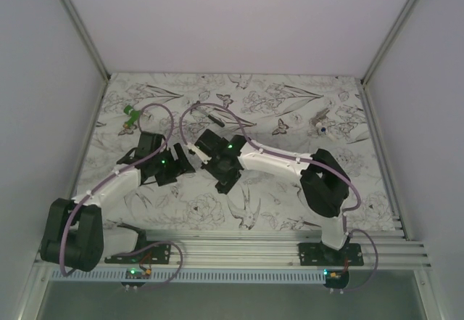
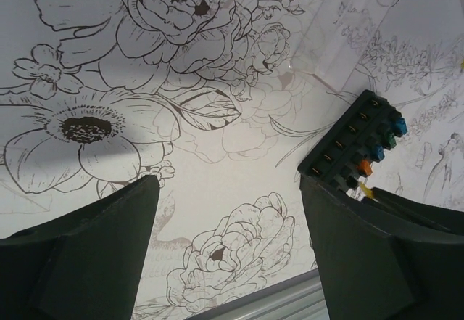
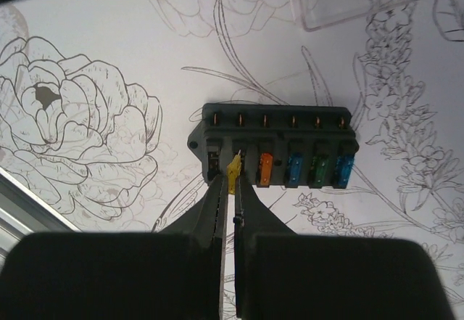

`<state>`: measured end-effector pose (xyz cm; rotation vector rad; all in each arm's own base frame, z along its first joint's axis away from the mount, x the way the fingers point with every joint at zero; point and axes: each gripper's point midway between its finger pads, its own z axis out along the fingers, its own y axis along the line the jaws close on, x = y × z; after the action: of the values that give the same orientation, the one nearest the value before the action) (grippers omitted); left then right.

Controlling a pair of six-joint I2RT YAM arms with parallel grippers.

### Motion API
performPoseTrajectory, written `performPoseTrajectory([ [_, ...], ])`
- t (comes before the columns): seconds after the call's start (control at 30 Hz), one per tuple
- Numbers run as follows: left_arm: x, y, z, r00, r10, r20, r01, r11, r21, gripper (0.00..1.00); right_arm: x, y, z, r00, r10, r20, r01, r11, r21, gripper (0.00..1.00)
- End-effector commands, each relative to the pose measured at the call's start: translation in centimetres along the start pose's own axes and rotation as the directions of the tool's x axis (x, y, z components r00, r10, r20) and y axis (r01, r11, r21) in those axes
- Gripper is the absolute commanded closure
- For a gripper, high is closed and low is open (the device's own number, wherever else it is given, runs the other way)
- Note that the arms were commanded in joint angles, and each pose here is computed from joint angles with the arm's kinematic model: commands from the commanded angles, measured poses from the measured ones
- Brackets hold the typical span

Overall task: Snap on the fuse box
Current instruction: Install the fuse at the fuse box base.

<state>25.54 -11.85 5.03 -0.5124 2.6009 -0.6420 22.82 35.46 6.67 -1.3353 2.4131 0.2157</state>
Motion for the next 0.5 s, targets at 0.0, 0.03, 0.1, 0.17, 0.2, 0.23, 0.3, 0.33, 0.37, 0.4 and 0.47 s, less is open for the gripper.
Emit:
performPoseTrajectory([
  [0.0,0.3,1.5,-0.4,1.000,-0.010,0.015,0.010,0.999,-0.036,0.16,0.7,0.8,0.1,0.998,0.026,-0.062,-0.030,0.998,-0.060,1.00],
  [0.03,0.2,1.8,-0.5,1.000,-0.020,0.020,0.021,0.999,-0.046,0.16,0.8,0.8,0.1,0.997,0.031,-0.069,-0.035,0.997,-0.066,1.00],
  [0.1,0.1,2.5,-0.6,0.999,-0.034,0.032,0.036,0.997,-0.065,0.13,0.9,0.7,0.2,0.996,0.031,-0.080,-0.036,0.997,-0.069,1.00],
  [0.17,0.0,2.9,-0.8,0.998,-0.041,0.044,0.044,0.996,-0.077,0.10,0.8,0.8,0.2,0.996,0.027,-0.080,-0.034,0.996,-0.081,1.00],
  [0.2,-0.2,3.2,-0.8,0.997,-0.045,0.056,0.049,0.995,-0.084,0.06,0.7,0.9,0.2,0.996,0.027,-0.080,-0.034,0.995,-0.094,1.00],
  [0.23,-0.2,3.2,-0.9,0.997,-0.046,0.056,0.050,0.995,-0.084,0.05,0.7,0.8,0.3,0.996,0.028,-0.083,-0.035,0.995,-0.092,1.00],
  [0.3,-0.2,3.3,-0.8,0.997,-0.046,0.054,0.051,0.995,-0.087,0.03,0.7,0.7,0.4,0.996,0.032,-0.085,-0.040,0.995,-0.092,1.00],
  [0.33,-0.2,3.4,-0.8,0.997,-0.047,0.054,0.051,0.995,-0.089,0.02,0.7,0.6,0.5,0.996,0.033,-0.087,-0.041,0.995,-0.091,1.00],
  [0.37,-0.2,3.4,-0.8,0.997,-0.045,0.055,0.050,0.995,-0.089,0.01,0.6,0.6,0.5,0.996,0.033,-0.087,-0.041,0.995,-0.091,1.00],
  [0.4,-0.2,3.4,-0.8,0.997,-0.045,0.055,0.050,0.995,-0.089,0.00,0.6,0.5,0.6,0.995,0.036,-0.090,-0.044,0.995,-0.091,1.00],
  [0.47,-0.2,3.4,-0.8,0.997,-0.045,0.056,0.050,0.995,-0.090,0.01,0.7,0.4,0.7,0.995,0.041,-0.096,-0.049,0.995,-0.089,1.00],
])
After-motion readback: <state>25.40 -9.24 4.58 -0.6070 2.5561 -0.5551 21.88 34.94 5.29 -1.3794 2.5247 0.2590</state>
